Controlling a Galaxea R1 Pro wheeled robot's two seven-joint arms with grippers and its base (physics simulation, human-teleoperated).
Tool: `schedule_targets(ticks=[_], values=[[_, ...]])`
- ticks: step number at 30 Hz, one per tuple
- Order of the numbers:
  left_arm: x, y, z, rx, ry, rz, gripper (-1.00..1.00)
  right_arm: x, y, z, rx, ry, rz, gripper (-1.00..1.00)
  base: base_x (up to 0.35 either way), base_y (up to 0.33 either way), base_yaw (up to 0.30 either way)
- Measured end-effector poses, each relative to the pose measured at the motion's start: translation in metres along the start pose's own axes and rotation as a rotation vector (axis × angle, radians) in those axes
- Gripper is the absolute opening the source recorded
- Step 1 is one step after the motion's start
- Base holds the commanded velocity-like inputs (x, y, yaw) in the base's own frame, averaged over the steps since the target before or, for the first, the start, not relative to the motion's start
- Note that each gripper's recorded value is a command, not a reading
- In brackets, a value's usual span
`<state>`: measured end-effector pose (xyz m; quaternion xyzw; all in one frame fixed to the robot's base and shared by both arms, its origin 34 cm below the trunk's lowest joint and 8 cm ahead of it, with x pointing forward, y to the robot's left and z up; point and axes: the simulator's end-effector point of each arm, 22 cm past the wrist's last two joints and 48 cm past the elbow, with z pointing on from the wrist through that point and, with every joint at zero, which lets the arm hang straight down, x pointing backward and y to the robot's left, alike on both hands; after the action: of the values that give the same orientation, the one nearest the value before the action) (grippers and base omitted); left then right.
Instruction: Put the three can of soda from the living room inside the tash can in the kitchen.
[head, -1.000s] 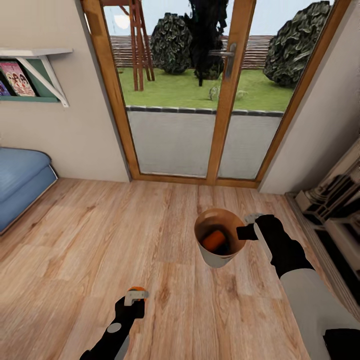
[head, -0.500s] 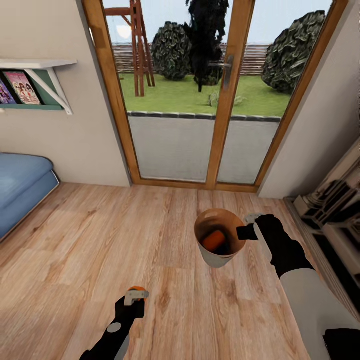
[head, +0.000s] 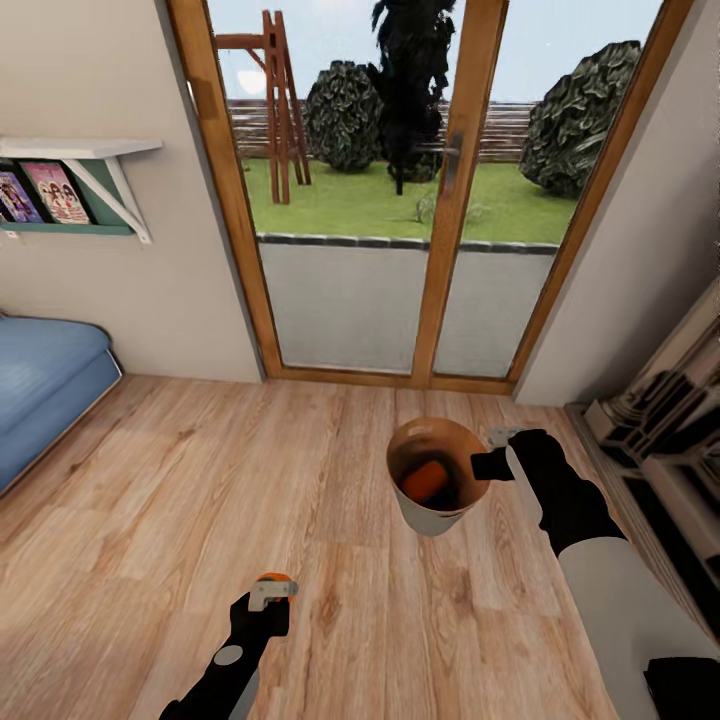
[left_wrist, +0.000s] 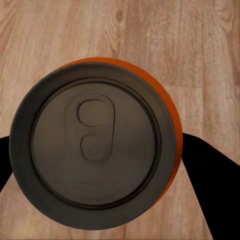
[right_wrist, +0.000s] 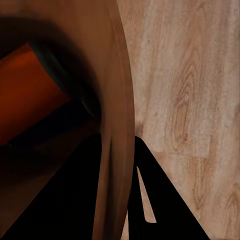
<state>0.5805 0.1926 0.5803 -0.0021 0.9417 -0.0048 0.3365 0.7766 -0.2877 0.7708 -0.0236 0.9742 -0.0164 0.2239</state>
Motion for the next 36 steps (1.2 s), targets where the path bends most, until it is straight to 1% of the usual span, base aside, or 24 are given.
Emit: schedule_targets(ticks=[2, 7, 19, 24, 26, 27, 29, 30, 31, 32, 33, 35, 36], values=[[-0.003, 0.000, -0.003, 0.000, -0.003, 0.000, -1.00, -0.002, -0.001, -0.004, 0.004, -0.002, -0.003, -1.00, 0.000, 0.000, 0.000], [-0.012, 0.000, -0.010, 0.000, -0.011, 0.000, -1.00, 0.002, -0.002, -0.009, 0.006, 0.017, -0.002, -1.00, 0.000, 0.000, 0.000], [-0.031, -0.001, -0.026, 0.000, -0.031, 0.000, -1.00, -0.007, -0.003, -0.031, 0.005, 0.009, 0.000, -1.00, 0.000, 0.000, 0.000], [-0.038, -0.001, -0.028, 0.001, -0.046, -0.001, -1.00, -0.002, -0.004, -0.031, 0.007, 0.021, 0.001, -1.00, 0.000, 0.000, 0.000], [-0.050, -0.001, -0.029, 0.001, -0.075, -0.004, -1.00, 0.002, -0.004, -0.029, 0.007, 0.032, 0.002, -1.00, 0.000, 0.000, 0.000], [-0.066, -0.001, -0.029, 0.007, -0.109, -0.008, -1.00, 0.007, -0.004, -0.027, 0.006, 0.045, 0.003, -1.00, 0.000, 0.000, 0.000], [-0.084, -0.001, -0.031, 0.024, -0.146, -0.010, -1.00, 0.011, -0.005, -0.025, 0.008, 0.053, 0.003, -1.00, 0.000, 0.000, 0.000], [-0.099, -0.004, -0.033, 0.054, -0.179, -0.006, -1.00, 0.014, -0.005, -0.023, 0.008, 0.062, 0.004, -1.00, 0.000, 0.000, 0.000], [-0.106, -0.006, -0.034, 0.071, -0.192, -0.005, -1.00, 0.015, -0.005, -0.022, 0.009, 0.064, 0.004, -1.00, 0.000, 0.000, 0.000], [-0.119, -0.010, -0.036, 0.101, -0.218, -0.001, -1.00, 0.017, -0.005, -0.022, 0.010, 0.069, 0.004, -1.00, 0.000, 0.000, 0.000], [-0.138, -0.012, -0.040, 0.128, -0.245, 0.002, -1.00, 0.020, -0.006, -0.020, 0.012, 0.074, 0.003, -1.00, 0.000, 0.000, 0.000], [-0.148, -0.011, -0.043, 0.137, -0.240, 0.005, -1.00, 0.020, -0.007, -0.020, 0.016, 0.072, 0.000, -1.00, 0.000, 0.000, 0.000], [-0.153, -0.010, -0.044, 0.146, -0.216, 0.007, -1.00, 0.022, -0.007, -0.019, 0.017, 0.072, 0.000, -1.00, 0.000, 0.000, 0.000]])
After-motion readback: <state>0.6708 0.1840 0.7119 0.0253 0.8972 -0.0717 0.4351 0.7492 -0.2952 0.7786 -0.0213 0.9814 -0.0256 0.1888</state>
